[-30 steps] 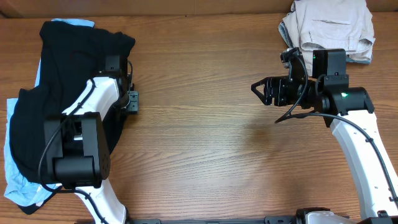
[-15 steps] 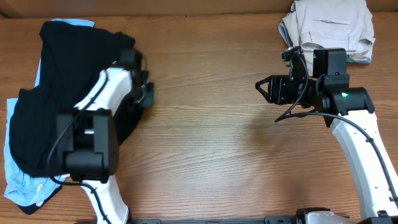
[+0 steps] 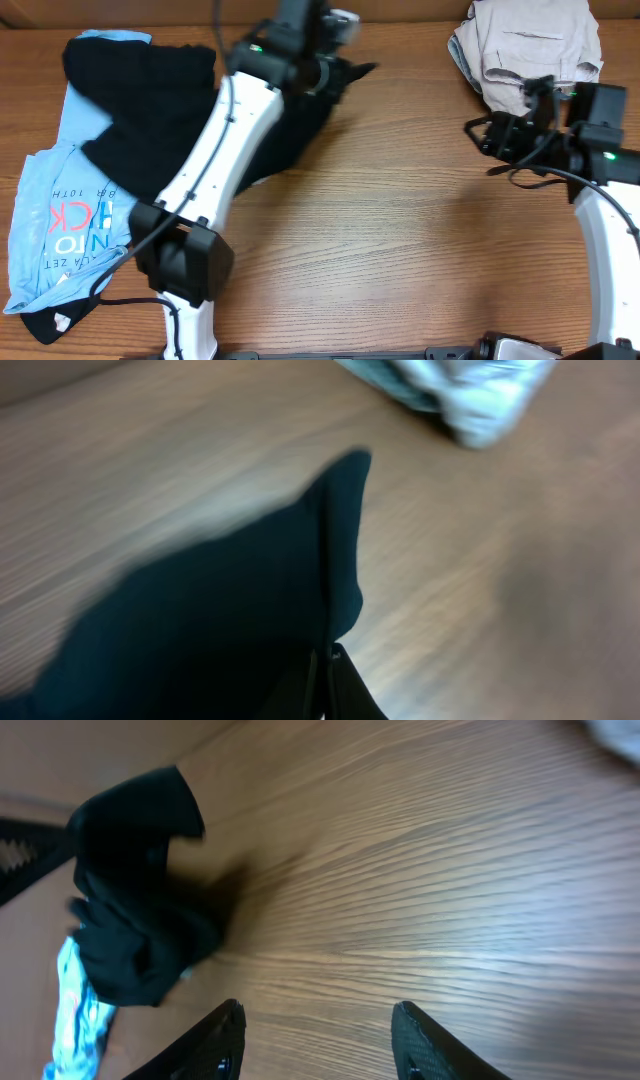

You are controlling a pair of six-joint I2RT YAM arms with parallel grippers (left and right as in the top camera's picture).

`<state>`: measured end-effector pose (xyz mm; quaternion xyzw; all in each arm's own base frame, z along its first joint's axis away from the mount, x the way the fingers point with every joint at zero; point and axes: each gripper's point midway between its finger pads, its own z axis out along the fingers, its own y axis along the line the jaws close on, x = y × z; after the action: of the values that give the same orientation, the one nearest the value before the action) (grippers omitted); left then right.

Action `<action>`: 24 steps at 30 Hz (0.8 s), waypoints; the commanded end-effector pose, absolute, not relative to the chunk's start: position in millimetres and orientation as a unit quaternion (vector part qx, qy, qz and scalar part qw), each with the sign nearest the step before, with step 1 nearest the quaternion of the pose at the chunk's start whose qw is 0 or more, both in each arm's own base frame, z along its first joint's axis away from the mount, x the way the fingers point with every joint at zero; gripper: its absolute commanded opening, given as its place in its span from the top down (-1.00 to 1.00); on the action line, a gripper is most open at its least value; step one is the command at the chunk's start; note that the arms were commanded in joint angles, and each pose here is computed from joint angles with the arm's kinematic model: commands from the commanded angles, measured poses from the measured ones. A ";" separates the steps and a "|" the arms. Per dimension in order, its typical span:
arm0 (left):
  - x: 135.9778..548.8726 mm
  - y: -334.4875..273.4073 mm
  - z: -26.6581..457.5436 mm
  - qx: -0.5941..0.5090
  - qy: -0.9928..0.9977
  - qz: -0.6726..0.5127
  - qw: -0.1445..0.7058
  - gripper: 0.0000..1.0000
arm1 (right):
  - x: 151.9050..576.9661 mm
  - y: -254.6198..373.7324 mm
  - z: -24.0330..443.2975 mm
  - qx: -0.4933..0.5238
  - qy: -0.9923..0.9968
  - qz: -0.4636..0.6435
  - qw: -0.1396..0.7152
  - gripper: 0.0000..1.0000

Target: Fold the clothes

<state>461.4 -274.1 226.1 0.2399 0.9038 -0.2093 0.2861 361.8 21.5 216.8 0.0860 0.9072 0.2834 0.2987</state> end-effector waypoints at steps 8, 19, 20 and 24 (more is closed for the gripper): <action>414.9 -396.3 272.5 0.308 0.832 -0.312 0.340 0.92 | 341.2 -38.9 241.9 0.168 0.889 0.264 0.334 -0.13; 426.2 -433.5 335.0 0.292 0.760 -0.378 0.440 -0.92 | 331.9 -51.1 236.1 0.196 0.889 0.261 0.320 -0.33; 426.6 -432.5 335.6 0.293 0.760 -0.377 0.442 -1.00 | 331.7 -51.0 236.0 0.196 0.889 0.261 0.320 -0.35; 442.4 -396.8 328.7 0.270 0.788 -0.353 0.427 -1.00 | 329.2 -48.5 234.0 0.195 0.892 0.263 0.312 -0.40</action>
<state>433.3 -420.6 317.6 0.2886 0.7792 -0.3550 0.4284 329.9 -50.2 219.9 0.2071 0.8944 0.2642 0.2956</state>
